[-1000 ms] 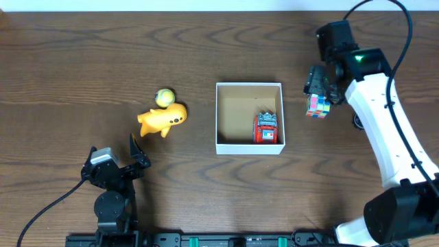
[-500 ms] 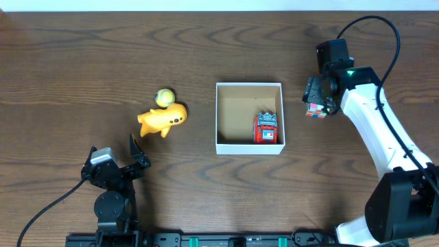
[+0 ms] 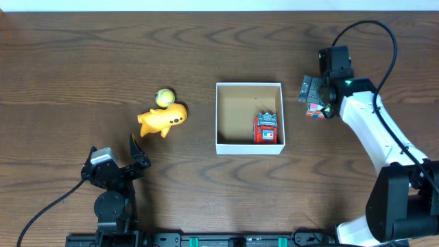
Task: Pack container
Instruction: 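Move the right gripper to the Rubik's cube and grasp it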
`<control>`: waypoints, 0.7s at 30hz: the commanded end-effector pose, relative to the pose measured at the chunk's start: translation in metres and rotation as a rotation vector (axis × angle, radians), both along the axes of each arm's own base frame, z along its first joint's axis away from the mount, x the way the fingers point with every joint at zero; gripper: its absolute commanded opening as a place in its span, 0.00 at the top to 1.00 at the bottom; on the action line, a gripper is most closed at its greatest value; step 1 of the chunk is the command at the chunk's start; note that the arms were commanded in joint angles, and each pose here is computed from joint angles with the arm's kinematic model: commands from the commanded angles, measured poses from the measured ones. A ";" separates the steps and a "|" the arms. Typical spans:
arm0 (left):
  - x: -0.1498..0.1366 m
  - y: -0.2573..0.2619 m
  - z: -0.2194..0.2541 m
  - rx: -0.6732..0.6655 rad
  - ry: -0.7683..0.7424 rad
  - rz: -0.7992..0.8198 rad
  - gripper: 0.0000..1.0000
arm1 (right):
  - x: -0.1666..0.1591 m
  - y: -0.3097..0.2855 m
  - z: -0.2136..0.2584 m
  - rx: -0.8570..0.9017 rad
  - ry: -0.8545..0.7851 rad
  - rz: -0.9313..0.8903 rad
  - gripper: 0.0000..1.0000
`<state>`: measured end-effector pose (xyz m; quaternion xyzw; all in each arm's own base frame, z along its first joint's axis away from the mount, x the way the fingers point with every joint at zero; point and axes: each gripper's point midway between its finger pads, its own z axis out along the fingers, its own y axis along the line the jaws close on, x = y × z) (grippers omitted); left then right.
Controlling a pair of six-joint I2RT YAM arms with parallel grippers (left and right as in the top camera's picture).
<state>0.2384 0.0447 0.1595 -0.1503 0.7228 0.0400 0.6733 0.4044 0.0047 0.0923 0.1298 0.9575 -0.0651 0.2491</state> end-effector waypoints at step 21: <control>0.000 0.000 -0.017 0.009 0.042 -0.002 0.02 | -0.007 -0.004 -0.046 -0.014 -0.015 0.189 0.29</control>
